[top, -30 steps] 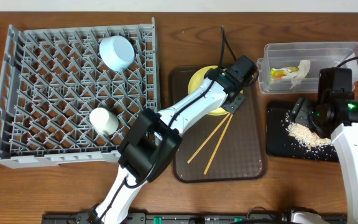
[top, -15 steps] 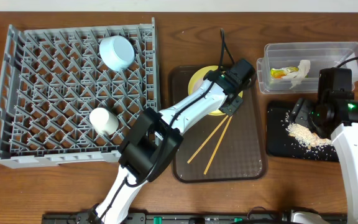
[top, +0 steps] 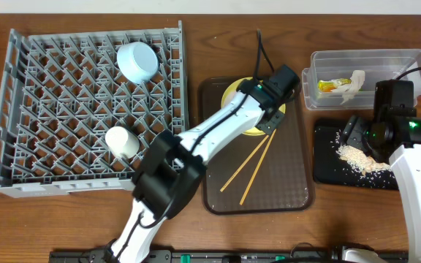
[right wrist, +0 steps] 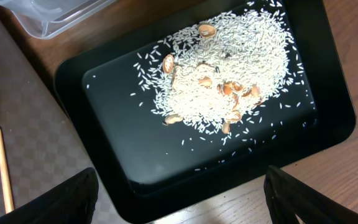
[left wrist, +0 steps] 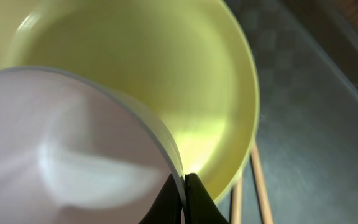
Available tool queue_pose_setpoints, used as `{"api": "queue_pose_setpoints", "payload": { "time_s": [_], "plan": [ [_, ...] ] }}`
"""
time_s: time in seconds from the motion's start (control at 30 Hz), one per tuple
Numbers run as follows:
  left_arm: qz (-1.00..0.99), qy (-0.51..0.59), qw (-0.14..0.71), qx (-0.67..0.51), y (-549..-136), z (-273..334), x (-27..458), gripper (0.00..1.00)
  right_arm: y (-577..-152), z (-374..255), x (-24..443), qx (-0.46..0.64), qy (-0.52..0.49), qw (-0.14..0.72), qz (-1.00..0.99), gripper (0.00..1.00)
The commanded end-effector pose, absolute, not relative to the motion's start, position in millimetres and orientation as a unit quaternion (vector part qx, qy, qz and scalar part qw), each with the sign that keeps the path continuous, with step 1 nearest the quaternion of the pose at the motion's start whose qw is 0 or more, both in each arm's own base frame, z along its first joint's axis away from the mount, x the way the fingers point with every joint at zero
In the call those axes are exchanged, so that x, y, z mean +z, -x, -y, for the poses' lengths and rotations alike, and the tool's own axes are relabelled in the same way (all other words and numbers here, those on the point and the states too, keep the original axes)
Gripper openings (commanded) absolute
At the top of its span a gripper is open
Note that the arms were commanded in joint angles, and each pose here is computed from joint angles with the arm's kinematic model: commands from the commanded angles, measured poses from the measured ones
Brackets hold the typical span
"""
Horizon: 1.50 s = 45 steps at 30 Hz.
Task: Sort waste into correct bins and load items into the dishwasher rack
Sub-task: 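Lift the pink bowl with the left gripper and carry it into the rack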
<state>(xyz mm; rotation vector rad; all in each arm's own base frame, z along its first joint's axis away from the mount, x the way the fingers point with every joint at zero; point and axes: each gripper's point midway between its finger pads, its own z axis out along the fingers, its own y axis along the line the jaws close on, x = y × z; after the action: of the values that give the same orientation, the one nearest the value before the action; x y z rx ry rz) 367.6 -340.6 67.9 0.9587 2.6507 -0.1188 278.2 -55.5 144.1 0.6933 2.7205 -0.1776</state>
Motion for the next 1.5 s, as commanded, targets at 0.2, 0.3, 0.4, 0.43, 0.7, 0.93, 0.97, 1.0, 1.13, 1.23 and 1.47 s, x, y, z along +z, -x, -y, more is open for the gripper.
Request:
{"api": "queue_pose_setpoints", "payload": {
  "time_s": [0.2,0.3,0.4,0.43,0.7,0.93,0.97,1.0,1.13,1.23,1.47],
  "plan": [
    [-0.945,-0.219,0.227,-0.089,-389,260,196,0.06,-278,59,148,-0.064,-0.248,0.168,-0.952,0.83],
    [-0.947,-0.187,0.209,-0.155,-386,233,217,0.06,-278,60,148,-0.065,-0.249,0.167,-0.952,0.84],
    [-0.938,-0.150,0.178,-0.257,-383,213,235,0.06,-279,60,148,-0.064,-0.248,0.170,-0.951,0.84],
    [-0.931,-0.139,0.169,-0.291,-384,207,240,0.06,-279,60,148,-0.064,-0.248,0.170,-0.951,0.84],
    [-0.871,-0.036,0.160,-0.463,-402,136,274,0.06,-279,60,148,-0.065,-0.245,0.170,-0.952,0.84],
    [-0.826,0.026,0.176,-0.535,-408,82,288,0.06,-280,60,148,-0.064,-0.245,0.171,-0.952,0.84],
    [-0.821,0.035,0.174,-0.543,-407,76,286,0.06,-280,60,148,-0.064,-0.245,0.171,-0.952,0.84],
    [-0.816,0.043,0.171,-0.551,-407,72,285,0.06,-280,60,148,-0.064,-0.245,0.171,-0.952,0.84],
    [-0.798,0.071,0.155,-0.578,-403,61,274,0.06,-280,60,149,-0.064,-0.245,0.173,-0.952,0.84],
    [-0.796,0.090,0.141,-0.581,-401,56,259,0.06,-280,60,149,-0.064,-0.245,0.173,-0.952,0.84],
    [-0.781,0.108,0.112,-0.605,-404,57,242,0.06,-281,57,148,-0.055,-0.244,0.172,-0.953,0.84]
  ]
}}
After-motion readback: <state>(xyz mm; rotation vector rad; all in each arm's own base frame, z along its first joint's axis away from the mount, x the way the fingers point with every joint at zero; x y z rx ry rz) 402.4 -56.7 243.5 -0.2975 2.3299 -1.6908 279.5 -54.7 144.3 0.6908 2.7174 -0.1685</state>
